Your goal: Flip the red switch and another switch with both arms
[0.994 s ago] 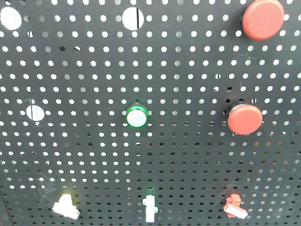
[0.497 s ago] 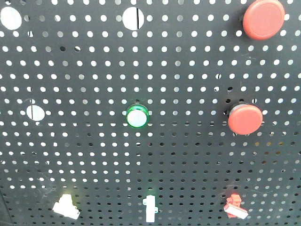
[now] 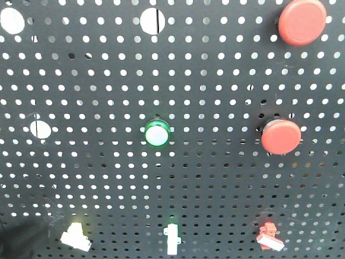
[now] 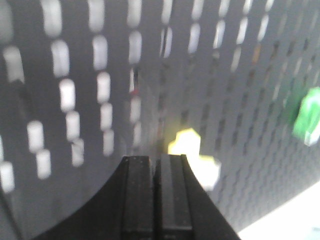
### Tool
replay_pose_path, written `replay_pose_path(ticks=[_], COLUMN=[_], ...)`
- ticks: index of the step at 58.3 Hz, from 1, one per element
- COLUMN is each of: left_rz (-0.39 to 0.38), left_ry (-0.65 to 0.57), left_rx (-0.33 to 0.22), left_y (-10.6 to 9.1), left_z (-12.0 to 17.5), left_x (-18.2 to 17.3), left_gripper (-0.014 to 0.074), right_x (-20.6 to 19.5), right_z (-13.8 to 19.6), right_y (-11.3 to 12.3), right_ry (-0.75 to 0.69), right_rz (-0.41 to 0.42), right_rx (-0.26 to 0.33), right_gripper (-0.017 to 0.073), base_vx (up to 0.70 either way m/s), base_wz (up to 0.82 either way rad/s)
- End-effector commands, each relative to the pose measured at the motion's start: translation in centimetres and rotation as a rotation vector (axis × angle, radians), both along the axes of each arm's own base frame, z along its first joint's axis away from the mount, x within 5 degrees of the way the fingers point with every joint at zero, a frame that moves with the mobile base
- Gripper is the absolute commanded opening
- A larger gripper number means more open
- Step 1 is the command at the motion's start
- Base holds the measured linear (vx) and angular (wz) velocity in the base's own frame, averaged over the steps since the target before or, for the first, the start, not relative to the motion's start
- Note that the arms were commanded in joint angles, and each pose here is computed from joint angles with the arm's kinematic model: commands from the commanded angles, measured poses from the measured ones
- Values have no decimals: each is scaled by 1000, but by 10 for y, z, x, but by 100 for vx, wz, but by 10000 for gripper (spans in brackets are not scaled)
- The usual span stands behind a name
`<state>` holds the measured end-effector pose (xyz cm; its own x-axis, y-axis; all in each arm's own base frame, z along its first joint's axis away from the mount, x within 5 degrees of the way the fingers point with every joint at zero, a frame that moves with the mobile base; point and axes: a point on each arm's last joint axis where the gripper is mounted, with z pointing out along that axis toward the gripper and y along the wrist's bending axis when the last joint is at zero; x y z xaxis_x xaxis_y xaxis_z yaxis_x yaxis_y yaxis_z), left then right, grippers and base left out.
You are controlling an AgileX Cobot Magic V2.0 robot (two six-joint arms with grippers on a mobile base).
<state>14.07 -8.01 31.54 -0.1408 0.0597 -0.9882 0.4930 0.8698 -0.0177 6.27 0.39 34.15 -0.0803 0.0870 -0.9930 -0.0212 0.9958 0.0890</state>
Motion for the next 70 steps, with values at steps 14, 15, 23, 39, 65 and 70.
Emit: replay_pose_path(ticks=[14, 15, 23, 39, 65, 70], left_rz=[16, 11, -17, -34, -126, -126], left_ry=[-19, -8, 63, 162, 266, 231], left_rx=[-24, -19, 17, 68, 105, 88], left_y=[-8, -9, -14, -14, -12, -9], left_z=[16, 14, 3, -27, -41, -35], left_x=[16, 16, 20, 16, -5, -10], left_gripper=[3, 3, 3, 3, 3, 3], right_x=[1, 1, 1, 1, 25, 33], right_z=[16, 15, 13, 13, 8, 6], right_y=[-1, -1, -1, -1, 10, 17], right_ry=[-79, -75, -52, -52, 8, 16], right_rz=[-15, -15, -10, -10, 142, 234], right_rx=[-3, -5, -5, -4, -181, -211], right_gripper=[-6, -6, -6, -6, -6, -6], base_vx=[0, 0, 0, 0, 0, 0], base_wz=[0, 0, 0, 0, 0, 0])
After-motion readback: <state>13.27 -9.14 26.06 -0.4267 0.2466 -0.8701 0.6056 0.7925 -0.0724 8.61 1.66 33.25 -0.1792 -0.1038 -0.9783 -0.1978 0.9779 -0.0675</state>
